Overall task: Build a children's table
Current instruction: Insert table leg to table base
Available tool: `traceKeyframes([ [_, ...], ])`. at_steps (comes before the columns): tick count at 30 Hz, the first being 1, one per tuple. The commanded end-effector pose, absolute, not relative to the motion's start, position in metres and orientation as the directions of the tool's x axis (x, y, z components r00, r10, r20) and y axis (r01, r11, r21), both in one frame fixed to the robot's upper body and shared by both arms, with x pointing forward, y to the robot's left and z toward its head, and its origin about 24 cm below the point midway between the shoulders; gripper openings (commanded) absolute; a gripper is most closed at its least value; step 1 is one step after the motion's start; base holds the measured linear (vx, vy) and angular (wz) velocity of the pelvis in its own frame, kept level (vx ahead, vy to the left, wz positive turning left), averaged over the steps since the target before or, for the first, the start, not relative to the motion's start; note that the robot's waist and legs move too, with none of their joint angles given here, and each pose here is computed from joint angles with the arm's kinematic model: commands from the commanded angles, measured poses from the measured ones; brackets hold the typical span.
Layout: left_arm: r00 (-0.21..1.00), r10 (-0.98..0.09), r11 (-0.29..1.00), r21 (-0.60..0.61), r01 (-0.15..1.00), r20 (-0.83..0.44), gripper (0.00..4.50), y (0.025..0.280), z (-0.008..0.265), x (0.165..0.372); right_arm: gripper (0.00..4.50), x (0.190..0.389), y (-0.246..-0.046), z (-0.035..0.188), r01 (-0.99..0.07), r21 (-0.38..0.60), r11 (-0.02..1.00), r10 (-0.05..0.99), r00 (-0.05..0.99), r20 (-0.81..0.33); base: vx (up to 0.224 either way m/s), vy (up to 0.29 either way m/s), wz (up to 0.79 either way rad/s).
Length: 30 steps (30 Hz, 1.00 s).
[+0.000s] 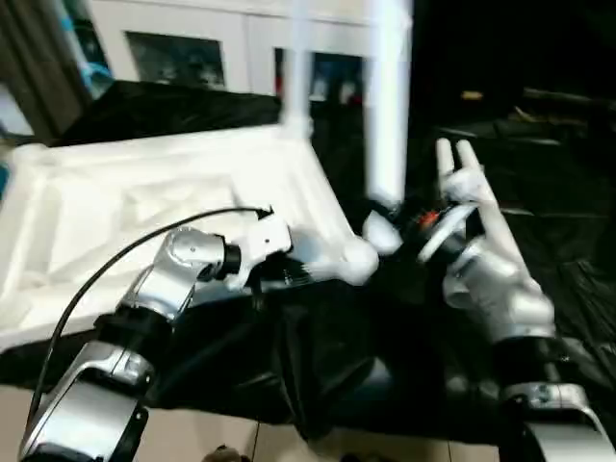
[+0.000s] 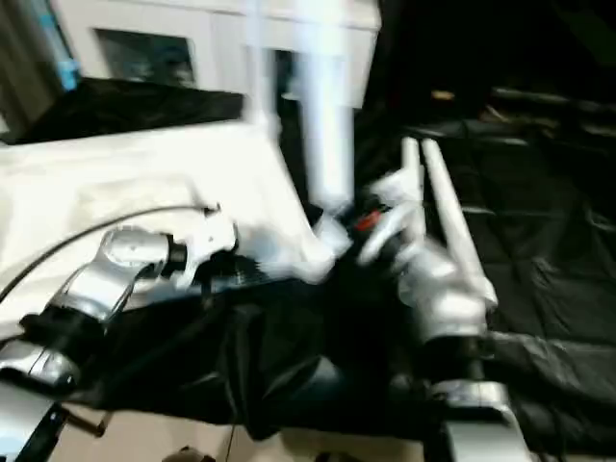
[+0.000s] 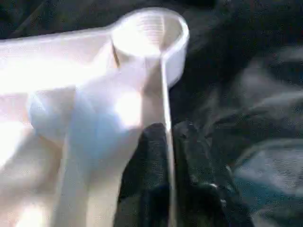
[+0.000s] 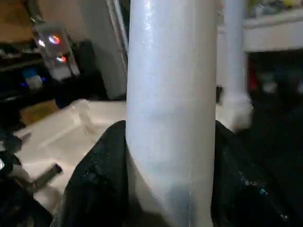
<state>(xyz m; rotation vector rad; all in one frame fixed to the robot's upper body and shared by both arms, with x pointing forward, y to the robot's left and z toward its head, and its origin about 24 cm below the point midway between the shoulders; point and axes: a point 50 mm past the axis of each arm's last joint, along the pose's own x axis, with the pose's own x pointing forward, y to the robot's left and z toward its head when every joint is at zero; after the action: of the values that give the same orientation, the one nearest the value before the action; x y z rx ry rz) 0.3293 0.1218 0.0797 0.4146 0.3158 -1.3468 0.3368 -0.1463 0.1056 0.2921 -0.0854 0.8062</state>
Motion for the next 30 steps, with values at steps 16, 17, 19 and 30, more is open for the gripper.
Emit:
traceKeyframes([
  [16, 0.623, -0.757, 0.607, 0.142, 0.782, -0.196, 1.85, 0.113, 0.151, 0.387, 1.88, 0.321, -0.148, 0.102, -0.719, 0.254, 0.647, 0.699, 0.693, 0.179, 0.0, 0.0, 0.0],
  [17, 0.623, -0.757, 0.607, 0.142, 0.782, -0.196, 1.85, 0.113, 0.151, 0.387, 1.88, 0.321, -0.148, 0.102, -0.719, 0.254, 0.647, 0.699, 0.693, 0.179, 0.0, 0.0, 0.0],
  [19, 0.676, -0.726, 0.664, 0.123, 0.737, -0.128, 1.85, 0.088, 0.167, 0.394, 1.88, 0.319, -0.144, 0.1, -0.72, 0.251, 0.647, 0.704, 0.691, 0.166, 0.0, 0.0, 0.0],
  [30, 0.44, -0.895, 0.446, 0.117, 0.887, 0.071, 1.93, 0.019, 0.21, 0.37, 1.88, 0.318, -0.139, 0.094, -0.721, 0.237, 0.651, 0.717, 0.687, 0.12, 0.0, 0.0, 0.0],
])
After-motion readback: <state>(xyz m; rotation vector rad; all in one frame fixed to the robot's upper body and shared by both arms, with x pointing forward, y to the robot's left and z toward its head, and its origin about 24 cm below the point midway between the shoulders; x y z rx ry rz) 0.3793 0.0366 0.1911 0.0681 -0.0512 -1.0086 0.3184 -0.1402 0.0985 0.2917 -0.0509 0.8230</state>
